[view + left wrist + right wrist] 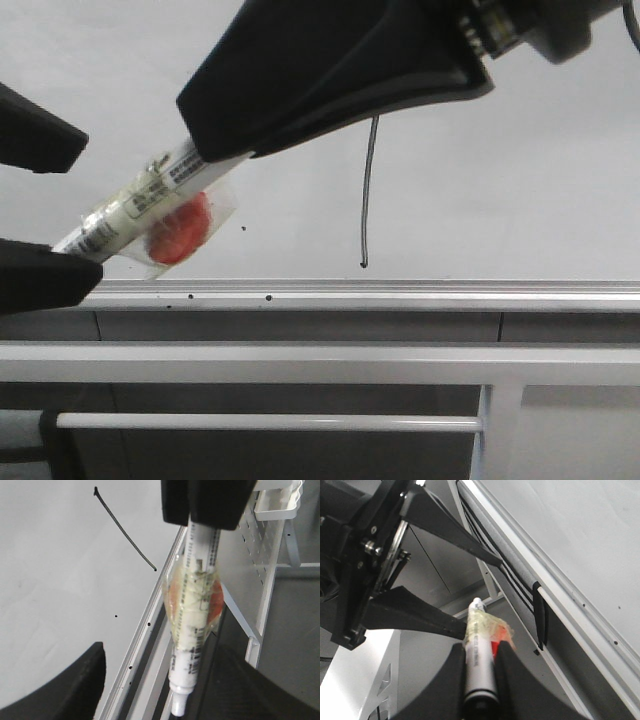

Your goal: Write number 1 on whiteboard

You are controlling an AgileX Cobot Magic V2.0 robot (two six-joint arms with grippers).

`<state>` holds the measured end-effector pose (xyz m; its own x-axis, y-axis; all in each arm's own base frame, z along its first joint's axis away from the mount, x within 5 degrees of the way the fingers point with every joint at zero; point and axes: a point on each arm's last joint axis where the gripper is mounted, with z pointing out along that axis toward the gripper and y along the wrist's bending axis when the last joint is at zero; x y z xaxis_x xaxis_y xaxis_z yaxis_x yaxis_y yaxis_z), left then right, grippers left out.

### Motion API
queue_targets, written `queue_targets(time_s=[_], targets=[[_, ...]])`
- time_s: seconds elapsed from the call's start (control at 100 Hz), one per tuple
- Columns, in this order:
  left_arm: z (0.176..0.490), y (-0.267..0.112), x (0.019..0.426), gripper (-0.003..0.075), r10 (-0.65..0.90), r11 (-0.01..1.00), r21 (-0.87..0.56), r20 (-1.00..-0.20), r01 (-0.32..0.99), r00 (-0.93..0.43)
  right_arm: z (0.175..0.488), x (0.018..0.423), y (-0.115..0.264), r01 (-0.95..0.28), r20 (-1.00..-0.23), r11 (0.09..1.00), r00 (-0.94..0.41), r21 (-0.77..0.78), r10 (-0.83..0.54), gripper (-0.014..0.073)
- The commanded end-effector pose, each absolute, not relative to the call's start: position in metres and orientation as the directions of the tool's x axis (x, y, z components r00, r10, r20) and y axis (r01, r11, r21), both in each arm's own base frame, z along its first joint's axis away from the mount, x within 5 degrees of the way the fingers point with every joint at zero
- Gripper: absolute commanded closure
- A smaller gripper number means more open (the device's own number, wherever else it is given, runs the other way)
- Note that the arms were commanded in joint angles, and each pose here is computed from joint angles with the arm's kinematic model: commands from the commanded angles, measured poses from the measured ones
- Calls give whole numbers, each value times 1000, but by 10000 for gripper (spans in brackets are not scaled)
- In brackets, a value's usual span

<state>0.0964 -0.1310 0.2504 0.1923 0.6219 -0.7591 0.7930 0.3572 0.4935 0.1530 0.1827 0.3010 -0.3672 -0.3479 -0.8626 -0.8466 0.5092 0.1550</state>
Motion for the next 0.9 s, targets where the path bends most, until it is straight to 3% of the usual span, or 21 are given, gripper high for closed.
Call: queue_targets(time_s=[0.0,0.36,0.47,0.61,0.77,0.89], targets=[[263,-137,96,304,580,357,494,-783,793,227,320,156,183,-841,-896,520,-337,148,-290,657],[263,-137,96,304,578,359,490,-785,794,223,325,156,183,-846,-900,512,-328,146,-285,657],[263,-137,96,335,578,359,490,-785,794,223,325,156,184,-847,-900,512,-329,147,-286,657],[263,-137,96,459,578,359,490,-785,794,223,325,156,184,-847,-900,512,-329,147,-286,657],[263,-137,96,739,573,357,489,-788,796,227,325,156,183,-846,-901,514,-326,143,-286,657],[263,-137,96,741,571,357,487,-789,797,227,325,156,183,-846,-901,514,-326,143,-286,657]])
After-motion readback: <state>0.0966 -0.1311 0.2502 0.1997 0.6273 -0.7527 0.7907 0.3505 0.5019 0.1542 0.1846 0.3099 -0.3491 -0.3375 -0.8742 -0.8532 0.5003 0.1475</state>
